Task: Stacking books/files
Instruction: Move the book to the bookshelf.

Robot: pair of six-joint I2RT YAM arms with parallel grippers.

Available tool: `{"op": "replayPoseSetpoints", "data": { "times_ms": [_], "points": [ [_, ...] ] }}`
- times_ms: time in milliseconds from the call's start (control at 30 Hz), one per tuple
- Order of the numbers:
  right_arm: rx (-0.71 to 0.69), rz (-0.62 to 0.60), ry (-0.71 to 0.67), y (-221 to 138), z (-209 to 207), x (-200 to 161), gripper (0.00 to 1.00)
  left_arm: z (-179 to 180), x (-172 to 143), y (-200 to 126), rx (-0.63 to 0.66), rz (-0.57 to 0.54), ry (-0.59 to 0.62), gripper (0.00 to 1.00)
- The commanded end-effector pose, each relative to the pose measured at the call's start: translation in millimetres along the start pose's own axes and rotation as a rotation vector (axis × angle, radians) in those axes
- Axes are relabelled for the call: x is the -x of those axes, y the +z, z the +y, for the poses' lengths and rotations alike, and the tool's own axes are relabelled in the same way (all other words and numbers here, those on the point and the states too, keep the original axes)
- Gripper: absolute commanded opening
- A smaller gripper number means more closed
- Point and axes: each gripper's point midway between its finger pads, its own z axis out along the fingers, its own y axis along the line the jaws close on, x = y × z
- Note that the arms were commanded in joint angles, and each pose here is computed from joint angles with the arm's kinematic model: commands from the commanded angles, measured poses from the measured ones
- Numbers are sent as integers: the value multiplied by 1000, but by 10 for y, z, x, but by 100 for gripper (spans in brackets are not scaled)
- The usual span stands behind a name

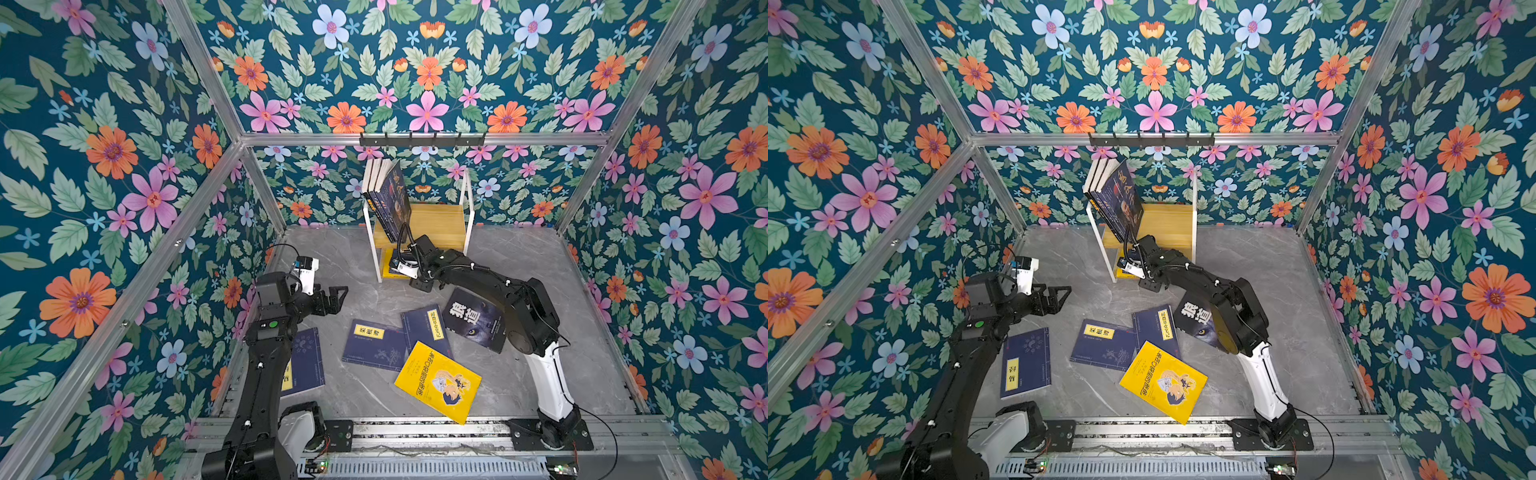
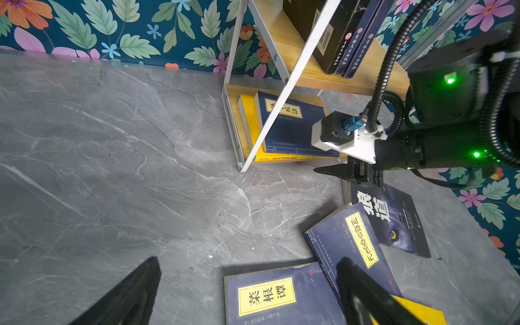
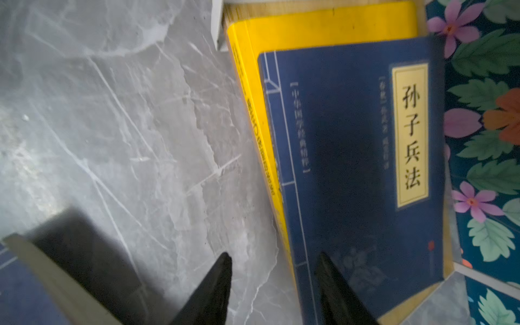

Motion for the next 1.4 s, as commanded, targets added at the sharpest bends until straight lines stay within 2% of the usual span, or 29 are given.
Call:
{"op": "replayPoseSetpoints", "data": {
  "times_ms": [0,633,1367],
  "points": [
    [-13,-20,-17,-30,-31,-19,49,-5,56,-4,-4,-16,13,100],
    [-63,53,-33,45,-241,-386,33,0,46,4,-4,-10,10,100],
    [-95,62,-89,-53,-323,-474,19,9,56,-13,1,-18,13,100]
  ]
}}
